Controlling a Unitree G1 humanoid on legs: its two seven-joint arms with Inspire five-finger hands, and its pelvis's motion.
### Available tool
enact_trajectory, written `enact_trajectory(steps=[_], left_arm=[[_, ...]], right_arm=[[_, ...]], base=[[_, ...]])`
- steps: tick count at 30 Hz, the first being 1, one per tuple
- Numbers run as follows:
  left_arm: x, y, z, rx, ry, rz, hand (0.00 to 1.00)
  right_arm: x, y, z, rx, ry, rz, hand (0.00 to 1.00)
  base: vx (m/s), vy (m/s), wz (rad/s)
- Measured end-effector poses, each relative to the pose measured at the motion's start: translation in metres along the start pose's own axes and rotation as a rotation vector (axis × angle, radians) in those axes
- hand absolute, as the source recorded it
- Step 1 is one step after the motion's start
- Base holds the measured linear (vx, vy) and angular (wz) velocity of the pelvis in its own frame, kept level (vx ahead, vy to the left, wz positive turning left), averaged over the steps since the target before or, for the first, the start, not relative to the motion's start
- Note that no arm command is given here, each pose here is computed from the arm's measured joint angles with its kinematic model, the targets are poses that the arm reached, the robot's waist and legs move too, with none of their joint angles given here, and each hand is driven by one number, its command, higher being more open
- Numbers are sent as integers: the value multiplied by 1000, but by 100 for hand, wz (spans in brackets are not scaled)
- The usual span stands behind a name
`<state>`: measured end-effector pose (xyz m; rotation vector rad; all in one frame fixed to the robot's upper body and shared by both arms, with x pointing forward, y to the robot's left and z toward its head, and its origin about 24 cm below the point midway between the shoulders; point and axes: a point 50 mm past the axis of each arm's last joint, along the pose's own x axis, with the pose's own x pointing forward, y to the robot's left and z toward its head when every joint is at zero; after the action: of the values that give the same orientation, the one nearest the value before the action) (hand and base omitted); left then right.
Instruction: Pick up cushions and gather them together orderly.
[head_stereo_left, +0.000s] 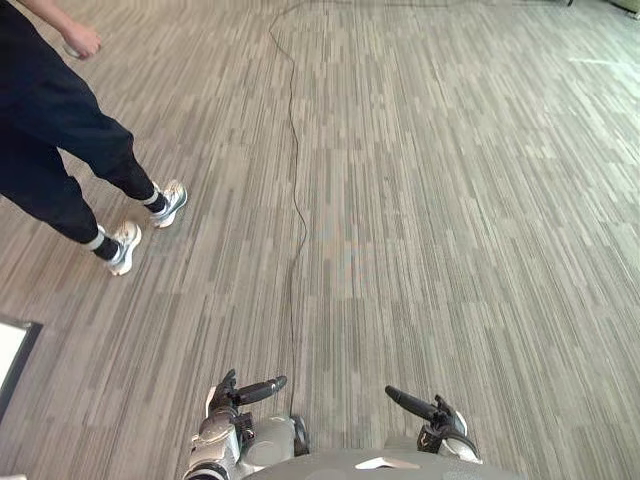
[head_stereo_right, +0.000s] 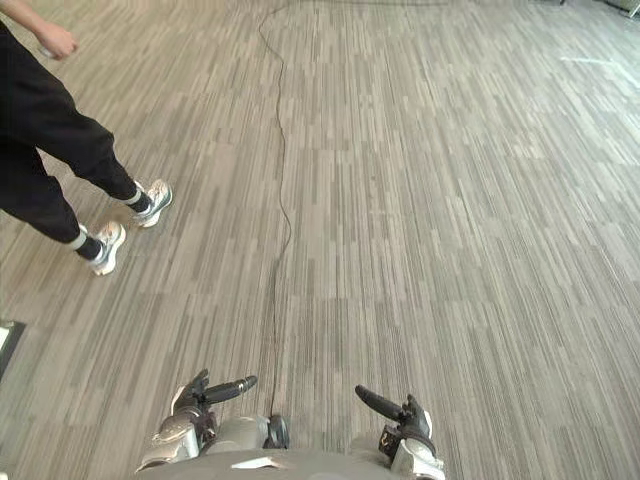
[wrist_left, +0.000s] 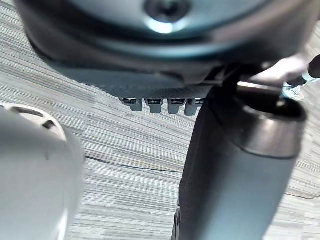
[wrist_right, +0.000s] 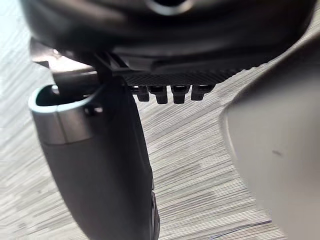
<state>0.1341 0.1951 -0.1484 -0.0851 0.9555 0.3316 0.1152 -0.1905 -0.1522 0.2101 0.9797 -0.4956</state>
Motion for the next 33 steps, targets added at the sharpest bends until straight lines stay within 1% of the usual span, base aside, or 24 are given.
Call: enact_trajectory(steps=[3,5,6,8,10,14,19,21,26,29,32,33], left_arm=[[1,-16,0,-8,19,-40,100],[0,-22,-1,-5,24,-59,100],[0,-25,-5,6,38,-71,100],[-1,-37,-5,-5,47,-101,100],[-2,-40,-7,-19,53,-105,100],[-2,-41,-5,-49,43,-102,100],[-1,-38,21,-104,-77,-108,100],[-1,-38,24,-111,-96,-111,100],[-1,-39,33,-125,-149,-123,100],[-1,-36,33,-136,-144,-110,100],[2,-28,36,-115,-131,-85,100],[4,-22,31,-104,-95,-61,100]], right_arm=[[2,-5,8,40,-27,-22,100],[3,-7,9,39,-32,-30,100],[3,-13,6,47,-17,-48,100],[6,-20,10,43,-10,-67,100],[6,-24,11,72,-10,-82,100],[5,-29,5,70,10,-97,100],[3,-14,-1,-17,27,-36,100],[3,-9,-1,-30,28,-18,100],[3,-3,1,-32,24,-9,100],[-1,1,-11,-19,61,-7,100],[-4,7,-20,-2,87,12,100],[-4,8,-18,-9,77,20,100]], base=[[390,-73,18],[462,-160,46],[617,-278,71],[558,-256,30],[670,-325,10],[523,-249,20],[406,-71,-19],[347,34,-38],[524,213,-71],[579,296,-43],[598,299,-16],[714,325,-29]])
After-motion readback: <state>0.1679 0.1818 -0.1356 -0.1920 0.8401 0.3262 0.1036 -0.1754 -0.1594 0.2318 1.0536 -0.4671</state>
